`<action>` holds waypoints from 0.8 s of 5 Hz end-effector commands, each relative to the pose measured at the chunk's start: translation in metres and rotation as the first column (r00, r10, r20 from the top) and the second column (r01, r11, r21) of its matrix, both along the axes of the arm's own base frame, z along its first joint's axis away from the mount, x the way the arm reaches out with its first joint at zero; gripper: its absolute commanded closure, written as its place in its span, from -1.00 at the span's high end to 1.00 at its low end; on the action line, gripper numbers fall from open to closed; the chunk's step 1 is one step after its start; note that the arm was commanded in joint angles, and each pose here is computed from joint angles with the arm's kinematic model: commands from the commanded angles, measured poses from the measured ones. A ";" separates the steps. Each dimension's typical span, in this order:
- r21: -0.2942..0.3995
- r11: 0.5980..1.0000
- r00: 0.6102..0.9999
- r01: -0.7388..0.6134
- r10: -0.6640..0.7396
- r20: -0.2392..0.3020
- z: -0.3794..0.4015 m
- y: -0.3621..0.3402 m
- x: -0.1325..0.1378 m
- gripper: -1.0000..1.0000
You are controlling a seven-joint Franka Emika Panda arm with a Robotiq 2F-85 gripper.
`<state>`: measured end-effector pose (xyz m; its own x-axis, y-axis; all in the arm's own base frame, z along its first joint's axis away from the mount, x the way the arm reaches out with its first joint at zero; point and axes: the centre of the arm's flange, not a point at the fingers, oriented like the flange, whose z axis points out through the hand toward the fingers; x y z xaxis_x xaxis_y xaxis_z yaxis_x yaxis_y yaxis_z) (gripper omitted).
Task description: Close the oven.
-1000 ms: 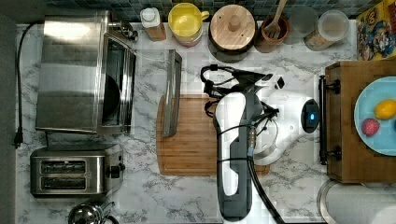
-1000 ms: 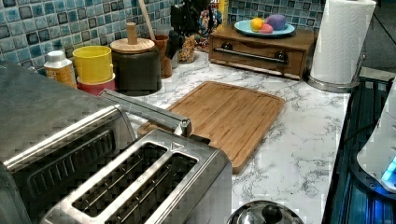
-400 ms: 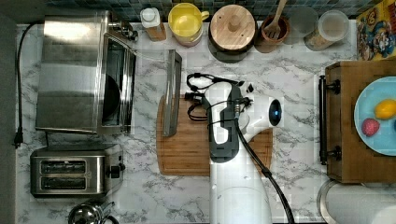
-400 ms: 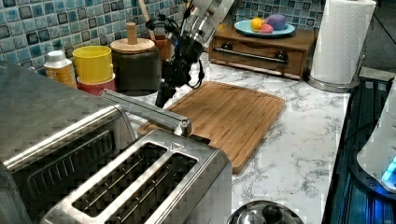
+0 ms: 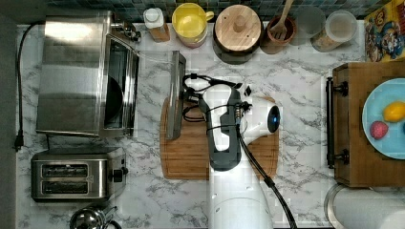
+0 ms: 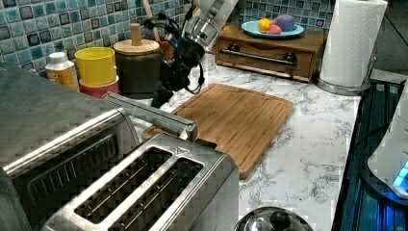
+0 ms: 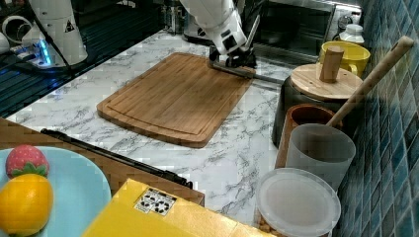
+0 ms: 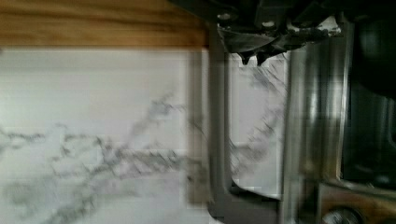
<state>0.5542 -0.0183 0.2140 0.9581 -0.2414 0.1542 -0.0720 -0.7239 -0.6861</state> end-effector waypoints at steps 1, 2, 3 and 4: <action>-0.083 0.983 0.984 -0.163 0.168 0.059 0.039 0.043 0.035 -1.00; -0.123 0.988 0.994 -0.095 0.101 0.048 0.036 0.046 0.037 -1.00; -0.078 0.994 0.996 -0.079 0.081 0.033 0.043 0.035 0.043 -1.00; -0.048 0.995 0.995 -0.088 0.090 0.034 0.041 0.040 0.040 -1.00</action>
